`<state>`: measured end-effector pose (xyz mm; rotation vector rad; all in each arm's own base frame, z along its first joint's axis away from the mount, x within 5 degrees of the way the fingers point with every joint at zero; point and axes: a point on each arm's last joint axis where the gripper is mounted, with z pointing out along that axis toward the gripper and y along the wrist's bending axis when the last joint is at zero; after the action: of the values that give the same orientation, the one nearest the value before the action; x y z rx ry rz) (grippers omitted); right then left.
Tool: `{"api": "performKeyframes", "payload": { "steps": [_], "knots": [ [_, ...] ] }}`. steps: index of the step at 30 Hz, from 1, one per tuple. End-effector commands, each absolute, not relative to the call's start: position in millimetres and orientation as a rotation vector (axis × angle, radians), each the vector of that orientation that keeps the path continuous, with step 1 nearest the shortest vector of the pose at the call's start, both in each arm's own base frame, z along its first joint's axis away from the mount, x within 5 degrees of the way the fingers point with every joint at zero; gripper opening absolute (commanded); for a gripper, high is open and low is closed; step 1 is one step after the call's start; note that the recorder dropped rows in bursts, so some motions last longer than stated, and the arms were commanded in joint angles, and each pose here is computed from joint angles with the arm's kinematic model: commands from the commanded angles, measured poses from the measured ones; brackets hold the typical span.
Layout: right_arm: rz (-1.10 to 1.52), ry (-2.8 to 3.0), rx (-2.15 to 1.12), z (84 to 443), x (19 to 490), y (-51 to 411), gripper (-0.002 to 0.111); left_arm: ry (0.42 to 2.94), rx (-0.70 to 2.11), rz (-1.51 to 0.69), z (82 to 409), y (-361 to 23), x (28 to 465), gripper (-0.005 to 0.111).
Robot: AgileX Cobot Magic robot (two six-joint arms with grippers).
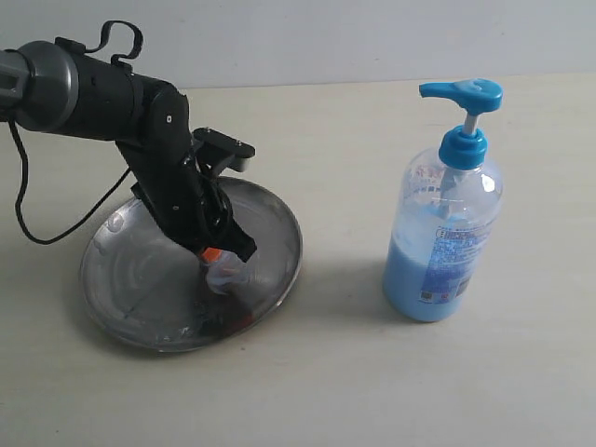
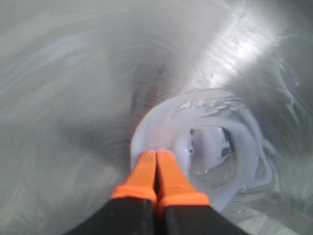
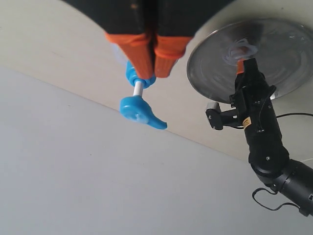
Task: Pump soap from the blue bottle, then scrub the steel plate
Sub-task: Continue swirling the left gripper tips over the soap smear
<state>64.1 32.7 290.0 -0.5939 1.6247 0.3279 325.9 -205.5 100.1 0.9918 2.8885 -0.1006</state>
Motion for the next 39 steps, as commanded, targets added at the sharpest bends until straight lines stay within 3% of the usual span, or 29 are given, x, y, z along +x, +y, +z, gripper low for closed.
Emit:
{"api": "performKeyframes", "payload": {
  "steps": [1,10,19,28,39],
  "knots": [
    [0.323,1.611,-0.601,290.3,63.8,32.6,0.0,3.032,1.075,-0.027,76.9,-194.0,312.7,0.0],
    [0.323,1.611,-0.601,290.3,63.8,32.6,0.0,3.018,1.122,-0.346,79.1,-209.9,304.7,0.0],
    [0.323,1.611,-0.601,290.3,63.8,32.6,0.0,2.94,1.064,-0.48,80.8,-219.8,308.5,0.0],
    [0.324,1.609,-0.602,290.4,63.7,32.7,0.0,2.813,0.975,-0.421,81.0,-222.6,322.8,0.0],
    [0.324,1.609,-0.602,290.4,63.7,32.7,0.0,2.844,1.017,-0.152,77.7,-207.0,326.6,0.0]
  ]
}}
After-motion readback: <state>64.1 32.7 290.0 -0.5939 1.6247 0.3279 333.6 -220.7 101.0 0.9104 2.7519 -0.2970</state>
